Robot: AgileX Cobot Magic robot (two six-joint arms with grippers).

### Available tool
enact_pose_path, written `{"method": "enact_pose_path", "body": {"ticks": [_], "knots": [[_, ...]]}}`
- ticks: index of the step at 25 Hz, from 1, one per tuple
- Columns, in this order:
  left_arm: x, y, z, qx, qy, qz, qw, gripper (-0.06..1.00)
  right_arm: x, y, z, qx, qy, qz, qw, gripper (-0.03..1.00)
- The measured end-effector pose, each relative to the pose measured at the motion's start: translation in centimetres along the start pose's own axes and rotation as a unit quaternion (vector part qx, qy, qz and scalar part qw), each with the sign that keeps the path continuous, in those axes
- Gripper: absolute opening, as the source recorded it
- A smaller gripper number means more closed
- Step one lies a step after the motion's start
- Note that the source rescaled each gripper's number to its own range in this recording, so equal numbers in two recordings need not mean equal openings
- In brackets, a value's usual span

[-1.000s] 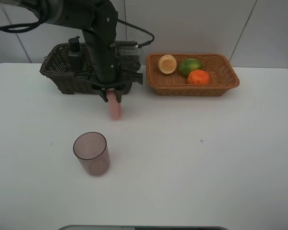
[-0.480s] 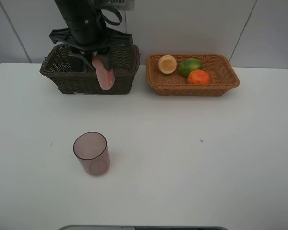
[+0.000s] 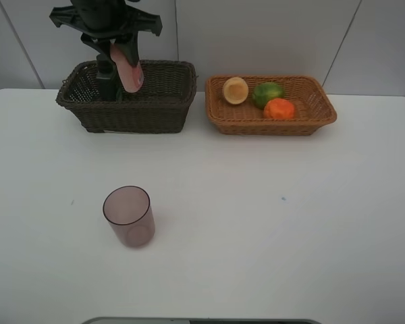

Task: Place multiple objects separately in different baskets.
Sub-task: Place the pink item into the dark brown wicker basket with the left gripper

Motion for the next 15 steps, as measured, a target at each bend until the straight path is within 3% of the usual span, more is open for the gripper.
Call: {"method": "enact_pose_path", "body": {"ticks": [7, 15], "knots": [[-3.5, -0.3, -2.9, -0.059, -0.025, -0.007, 0.998, 0.38, 0.0, 0.0, 0.0, 0.000, 0.000, 0.000, 1.000, 1.00], [-9.2, 0.0, -2.7, -0.124, -0.013, -0.003, 0.992, 0.38, 0.0, 0.0, 0.0, 0.000, 0.000, 0.000, 1.000, 1.00]]}}
Point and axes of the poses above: a point on each arm's last joint axis where the gripper is mounted, x pointing back along that axis away from the gripper, y along the wrist's bending axis when the last joint is at zero, z = x × y, the point moved 3 cm from there along -x, pointing out along that axis toward the gripper, and after that the axes turned 2 degrees about x, right-handed, at the moved point
